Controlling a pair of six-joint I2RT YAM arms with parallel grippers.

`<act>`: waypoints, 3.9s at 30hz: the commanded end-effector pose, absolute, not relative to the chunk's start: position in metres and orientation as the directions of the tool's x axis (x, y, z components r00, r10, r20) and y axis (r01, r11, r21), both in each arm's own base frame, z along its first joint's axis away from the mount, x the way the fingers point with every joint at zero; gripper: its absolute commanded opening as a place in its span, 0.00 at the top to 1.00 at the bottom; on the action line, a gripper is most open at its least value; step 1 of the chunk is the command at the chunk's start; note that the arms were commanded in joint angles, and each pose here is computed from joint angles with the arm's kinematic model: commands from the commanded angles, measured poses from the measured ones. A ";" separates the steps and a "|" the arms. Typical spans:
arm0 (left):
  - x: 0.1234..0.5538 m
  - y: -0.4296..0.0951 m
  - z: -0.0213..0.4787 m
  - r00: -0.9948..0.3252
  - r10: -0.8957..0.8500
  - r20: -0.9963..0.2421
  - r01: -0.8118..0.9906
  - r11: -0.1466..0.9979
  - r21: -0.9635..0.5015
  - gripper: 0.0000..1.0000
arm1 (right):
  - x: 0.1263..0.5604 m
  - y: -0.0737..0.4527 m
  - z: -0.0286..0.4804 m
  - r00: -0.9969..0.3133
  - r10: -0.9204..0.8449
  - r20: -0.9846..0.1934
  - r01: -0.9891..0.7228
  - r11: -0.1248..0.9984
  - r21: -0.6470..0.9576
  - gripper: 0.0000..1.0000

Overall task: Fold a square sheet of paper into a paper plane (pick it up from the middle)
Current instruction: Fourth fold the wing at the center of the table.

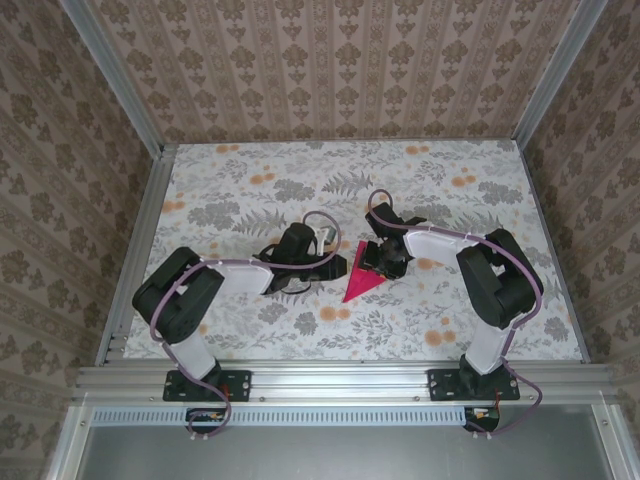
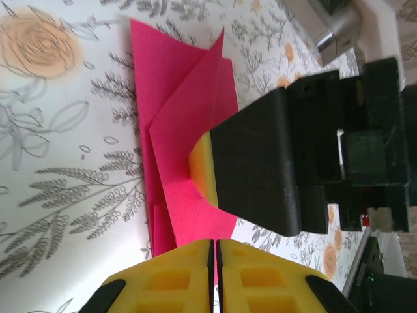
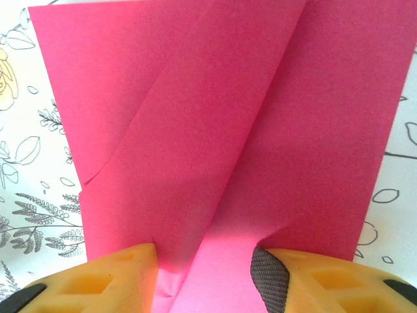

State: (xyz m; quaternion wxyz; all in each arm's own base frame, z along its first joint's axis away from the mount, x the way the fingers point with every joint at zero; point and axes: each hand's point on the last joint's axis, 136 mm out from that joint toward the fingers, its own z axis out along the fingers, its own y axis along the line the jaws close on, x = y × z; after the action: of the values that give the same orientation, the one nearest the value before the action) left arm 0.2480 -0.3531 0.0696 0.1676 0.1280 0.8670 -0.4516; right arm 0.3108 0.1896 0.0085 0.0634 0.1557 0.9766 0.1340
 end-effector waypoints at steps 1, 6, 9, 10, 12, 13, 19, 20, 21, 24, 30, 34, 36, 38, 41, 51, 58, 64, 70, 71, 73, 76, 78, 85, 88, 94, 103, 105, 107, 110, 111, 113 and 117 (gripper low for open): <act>0.240 -0.367 0.072 -0.914 0.107 -0.392 0.389 0.512 -0.766 0.88 | 0.268 0.145 -0.052 -0.946 0.324 0.017 0.324 0.946 0.022 0.49; 0.234 -0.377 0.066 -0.919 0.141 -0.368 0.387 0.499 -0.776 0.88 | 0.267 0.145 -0.055 -0.946 0.323 0.028 0.324 0.946 0.017 0.49; 0.232 -0.382 0.063 -0.921 0.157 -0.358 0.387 0.494 -0.779 0.88 | 0.266 0.145 -0.057 -0.945 0.324 0.032 0.325 0.946 0.014 0.48; 0.232 -0.383 0.062 -0.920 0.161 -0.358 0.389 0.494 -0.778 0.88 | 0.266 0.145 -0.058 -0.945 0.324 0.033 0.325 0.946 0.014 0.48; 0.232 -0.383 0.057 -0.923 0.165 -0.346 0.380 0.511 -0.771 0.88 | 0.266 0.145 -0.058 -0.945 0.326 0.033 0.327 0.945 0.017 0.48; 0.232 -0.382 0.054 -0.925 0.165 -0.342 0.376 0.522 -0.766 0.88 | 0.265 0.145 -0.059 -0.945 0.327 0.036 0.327 0.945 0.015 0.48; 0.230 -0.376 0.039 -0.938 0.173 -0.301 0.345 0.565 -0.749 0.89 | 0.265 0.145 -0.060 -0.944 0.329 0.037 0.330 0.944 0.010 0.48; 0.230 -0.375 0.037 -0.939 0.174 -0.295 0.340 0.572 -0.746 0.88 | 0.265 0.145 -0.060 -0.943 0.330 0.037 0.330 0.944 0.010 0.48; 0.230 -0.374 0.034 -0.942 0.175 -0.287 0.334 0.579 -0.744 0.88 | 0.265 0.145 -0.059 -0.943 0.330 0.037 0.330 0.944 0.009 0.49; 0.229 -0.372 0.027 -0.946 0.179 -0.269 0.322 0.598 -0.734 0.89 | 0.265 0.144 -0.060 -0.943 0.330 0.038 0.331 0.944 0.006 0.49; 0.228 -0.370 0.025 -0.948 0.178 -0.263 0.316 0.605 -0.730 0.89 | 0.265 0.144 -0.060 -0.944 0.329 0.039 0.329 0.944 0.002 0.49; 0.228 -0.370 0.025 -0.949 0.178 -0.259 0.314 0.608 -0.729 0.89 | 0.265 0.144 -0.060 -0.945 0.326 0.041 0.326 0.945 0.002 0.49; 0.227 -0.369 0.025 -0.949 0.180 -0.260 0.315 0.607 -0.730 0.89 | 0.265 0.144 -0.061 -0.945 0.325 0.040 0.325 0.946 0.001 0.50; 0.228 -0.369 0.026 -0.948 0.180 -0.261 0.316 0.606 -0.730 0.89 | 0.264 0.143 -0.062 -0.945 0.324 0.043 0.324 0.946 -0.004 0.52; 0.229 -0.368 0.031 -0.946 0.172 -0.274 0.321 0.599 -0.733 0.89 | 0.263 0.142 -0.064 -0.946 0.320 0.049 0.320 0.947 -0.014 0.52; 0.249 -0.354 0.058 -0.931 0.053 -0.360 0.318 0.597 -0.736 0.89 | 0.262 0.140 -0.069 -0.949 0.312 0.054 0.310 0.950 -0.032 0.52; 0.248 -0.362 0.055 -0.940 0.057 -0.336 0.308 0.562 -0.767 0.89 | 0.261 0.140 -0.072 -0.949 0.308 0.065 0.307 0.951 -0.033 0.49; 0.245 -0.369 0.056 -0.939 0.079 -0.336 0.323 0.542 -0.776 0.89 | 0.260 0.140 -0.073 -0.950 0.306 0.068 0.304 0.952 -0.038 0.48; 0.241 -0.375 0.046 -0.946 0.109 -0.305 0.314 0.541 -0.780 0.89 | 0.259 0.139 -0.075 -0.949 0.307 0.073 0.305 0.951 -0.040 0.47; 0.240 -0.375 0.045 -0.947 0.114 -0.302 0.314 0.541 -0.780 0.89 | 0.260 0.140 -0.075 -0.949 0.307 0.072 0.305 0.952 -0.040 0.47; 0.239 -0.376 0.043 -0.948 0.118 -0.296 0.311 0.544 -0.780 0.89 | 0.259 0.139 -0.075 -0.949 0.308 0.073 0.306 0.951 -0.041 0.47; 0.239 -0.376 0.040 -0.950 0.125 -0.287 0.307 0.551 -0.776 0.89 | 0.259 0.139 -0.075 -0.948 0.309 0.073 0.306 0.951 -0.043 0.47; 0.239 -0.374 0.036 -0.952 0.124 -0.278 0.298 0.568 -0.767 0.90 | 0.259 0.139 -0.075 -0.948 0.309 0.074 0.306 0.951 -0.043 0.47; 0.238 -0.370 0.024 -0.959 0.130 -0.251 0.277 0.607 -0.744 0.90 | 0.258 0.139 -0.075 -0.948 0.311 0.074 0.308 0.950 -0.045 0.47; 0.238 -0.370 0.022 -0.960 0.132 -0.248 0.276 0.609 -0.743 0.90 | 0.257 0.138 -0.076 -0.947 0.312 0.076 0.309 0.950 -0.046 0.47; 0.238 -0.369 0.019 -0.962 0.135 -0.237 0.269 0.619 -0.738 0.90 | 0.257 0.138 -0.076 -0.947 0.312 0.076 0.309 0.950 -0.048 0.48; 0.227 -0.350 -0.003 -0.974 0.152 -0.170 0.227 0.710 -0.667 0.93 | 0.279 0.158 -0.041 -0.957 0.290 0.015 0.290 0.954 0.080 0.48; 0.224 -0.345 -0.008 -0.975 0.163 -0.154 0.224 0.731 -0.644 0.93 | 0.289 0.168 -0.018 -0.961 0.277 -0.023 0.270 0.951 0.148 0.48; 0.220 -0.340 -0.015 -0.976 0.171 -0.137 0.219 0.751 -0.622 0.93 | 0.301 0.181 0.008 -0.963 0.257 -0.075 0.233 0.942 0.242 0.48; 0.216 -0.335 -0.021 -0.977 0.178 -0.116 0.212 0.770 -0.601 0.94 | 0.316 0.198 0.048 -0.959 0.238 -0.155 0.167 0.914 0.370 0.46; 0.215 -0.335 -0.022 -0.977 0.179 -0.113 0.211 0.774 -0.597 0.94 | 0.318 0.202 0.059 -0.956 0.235 -0.175 0.148 0.902 0.405 0.46; 0.214 -0.333 -0.024 -0.977 0.181 -0.108 0.210 0.782 -0.587 0.94 | 0.323 0.207 0.079 -0.947 0.233 -0.219 0.110 0.881 0.461 0.46; 0.215 -0.335 -0.022 -0.976 0.189 -0.112 0.218 0.782 -0.584 0.94 | 0.323 0.215 0.093 -0.940 0.215 -0.263 0.049 0.852 0.521 0.52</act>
State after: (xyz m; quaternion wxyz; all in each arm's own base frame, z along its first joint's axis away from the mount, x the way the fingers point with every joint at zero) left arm 0.2401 -0.3649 0.0207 0.0823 0.1164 0.9093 -0.3910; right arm 0.3249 0.2066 0.0859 0.1484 0.0963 0.9569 0.2303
